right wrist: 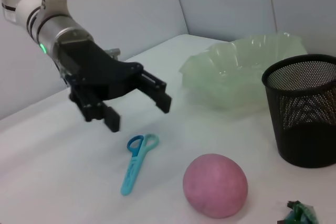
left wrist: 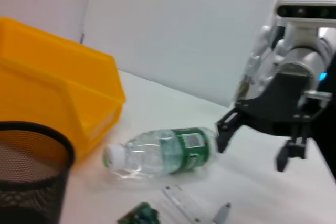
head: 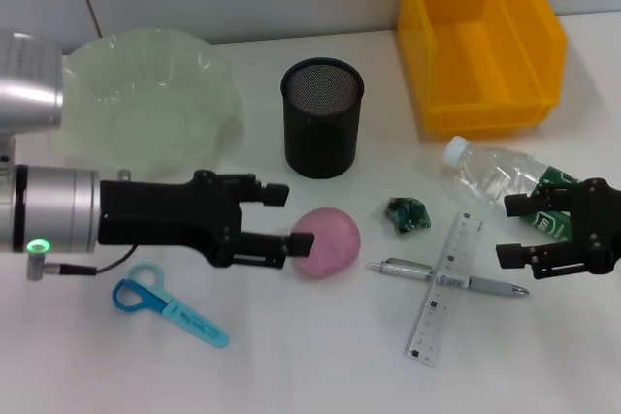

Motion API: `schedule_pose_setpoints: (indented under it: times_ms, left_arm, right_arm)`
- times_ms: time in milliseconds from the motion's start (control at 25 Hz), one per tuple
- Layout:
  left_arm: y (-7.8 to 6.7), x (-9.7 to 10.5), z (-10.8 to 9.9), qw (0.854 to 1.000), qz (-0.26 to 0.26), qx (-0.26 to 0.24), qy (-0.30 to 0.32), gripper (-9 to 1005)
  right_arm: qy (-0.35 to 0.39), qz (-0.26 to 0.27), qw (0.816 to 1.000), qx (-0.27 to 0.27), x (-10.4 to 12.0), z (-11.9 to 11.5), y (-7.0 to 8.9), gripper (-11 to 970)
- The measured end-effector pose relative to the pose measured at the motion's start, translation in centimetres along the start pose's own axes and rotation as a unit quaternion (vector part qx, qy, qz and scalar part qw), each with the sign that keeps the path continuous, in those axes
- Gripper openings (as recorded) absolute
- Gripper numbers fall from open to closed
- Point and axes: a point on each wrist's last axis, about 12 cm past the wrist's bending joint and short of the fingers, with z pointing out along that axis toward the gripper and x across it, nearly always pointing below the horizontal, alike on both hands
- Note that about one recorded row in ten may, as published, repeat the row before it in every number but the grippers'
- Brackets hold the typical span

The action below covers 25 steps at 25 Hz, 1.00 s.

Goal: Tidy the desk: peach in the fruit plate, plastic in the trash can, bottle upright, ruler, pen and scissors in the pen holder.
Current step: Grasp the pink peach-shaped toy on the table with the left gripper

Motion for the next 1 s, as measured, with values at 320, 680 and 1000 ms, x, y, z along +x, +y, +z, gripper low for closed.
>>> schedule_pose_setpoints:
  times_ms: [320,680,1000]
  left_arm:
    - [1.1,-1.0,2.6,0.998,0.034,-0.04,0.033,782]
    - [1.2,-1.2,5.3,0.994,0.068,-0.05,0.073,778]
    - [1.3,-0.4,7.2,0.986,0.094,-0.078,0.11,774]
  right_arm:
    - [0.004,0.004,1.0,0.003,-0.1,0.0,-0.1,833]
    - [0.007,0.005,1.0,0.008,-0.2,0.0,-0.3,833]
    - [0.012,0.008,1.0,0.013,-0.1,0.0,-0.4,832]
